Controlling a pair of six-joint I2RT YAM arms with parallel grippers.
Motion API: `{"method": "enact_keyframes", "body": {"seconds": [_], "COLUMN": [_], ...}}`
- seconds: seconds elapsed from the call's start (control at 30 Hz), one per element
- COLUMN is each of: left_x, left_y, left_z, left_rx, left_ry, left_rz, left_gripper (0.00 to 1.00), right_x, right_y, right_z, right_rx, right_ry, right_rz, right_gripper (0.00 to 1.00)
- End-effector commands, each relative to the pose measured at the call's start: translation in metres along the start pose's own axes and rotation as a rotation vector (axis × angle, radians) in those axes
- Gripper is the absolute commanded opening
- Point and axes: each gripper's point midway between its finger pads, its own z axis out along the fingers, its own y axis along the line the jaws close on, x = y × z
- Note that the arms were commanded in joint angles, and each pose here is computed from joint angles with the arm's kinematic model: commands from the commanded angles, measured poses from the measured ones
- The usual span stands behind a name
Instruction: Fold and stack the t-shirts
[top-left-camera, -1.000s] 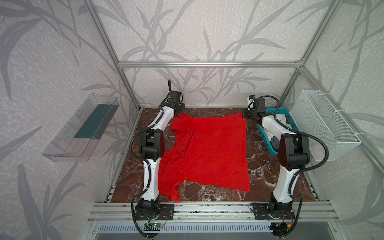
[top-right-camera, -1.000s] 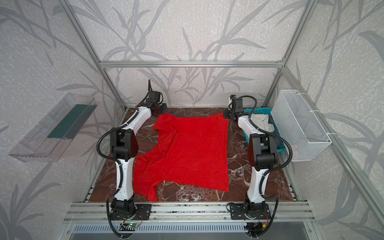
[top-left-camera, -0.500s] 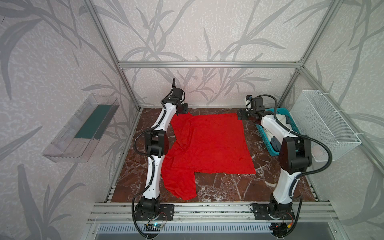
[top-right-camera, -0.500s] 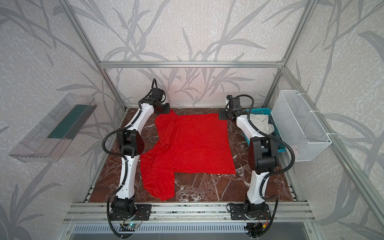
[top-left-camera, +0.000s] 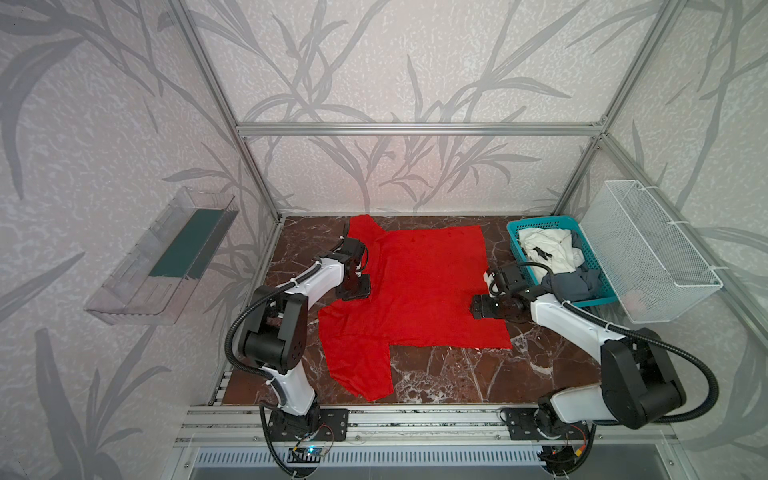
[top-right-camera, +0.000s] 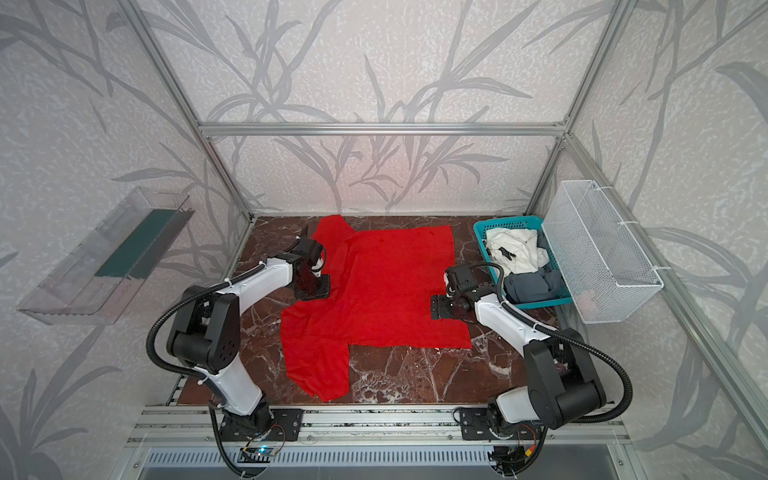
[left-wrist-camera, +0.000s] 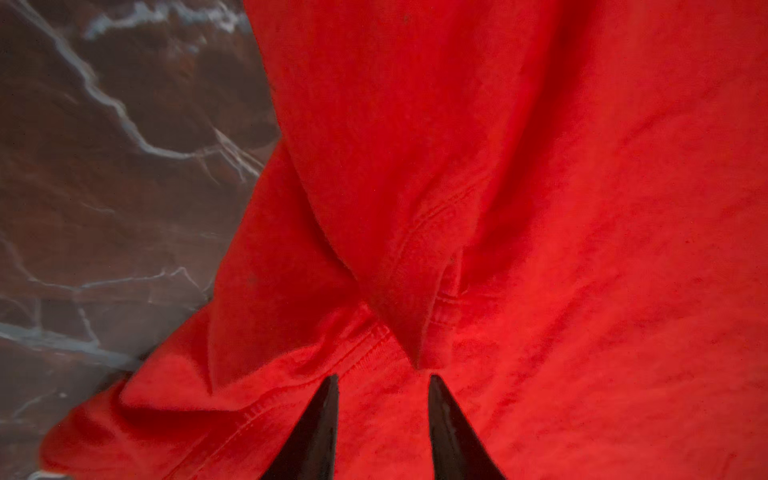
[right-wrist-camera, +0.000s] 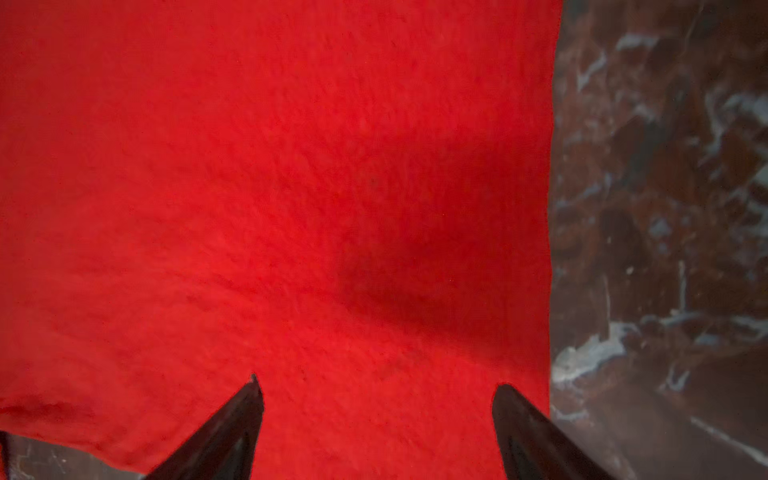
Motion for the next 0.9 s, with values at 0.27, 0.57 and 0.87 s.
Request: {"method": "enact_keyframes", "body": {"seconds": [0.27, 0.57, 0.87], "left_x": [-0.025, -0.021, -0.034], "left_y": [-0.013, 0.004, 0.026], "left_z": [0.013, 0.023, 0.007], "left_rx": [0.044, -0.063, -0.159], "left_ry": [-0.092, -0.051, -0.096], "left_rz": [-0.087, -0.128, -0.13], "left_gripper": [0.38, 0.23, 0.0], "right_x": [0.013, 0.033, 0.036], "right_y": [-0.013, -0.03, -0.042], "right_z": [0.013, 0.029, 0.022], "right_rx": [0.053, 0.108, 0.109], "right_ry": [0.045, 0.164, 0.172], "right_rz": [0.043, 0.129, 0.18], "right_gripper": [0.87, 0.86, 0.83]}}
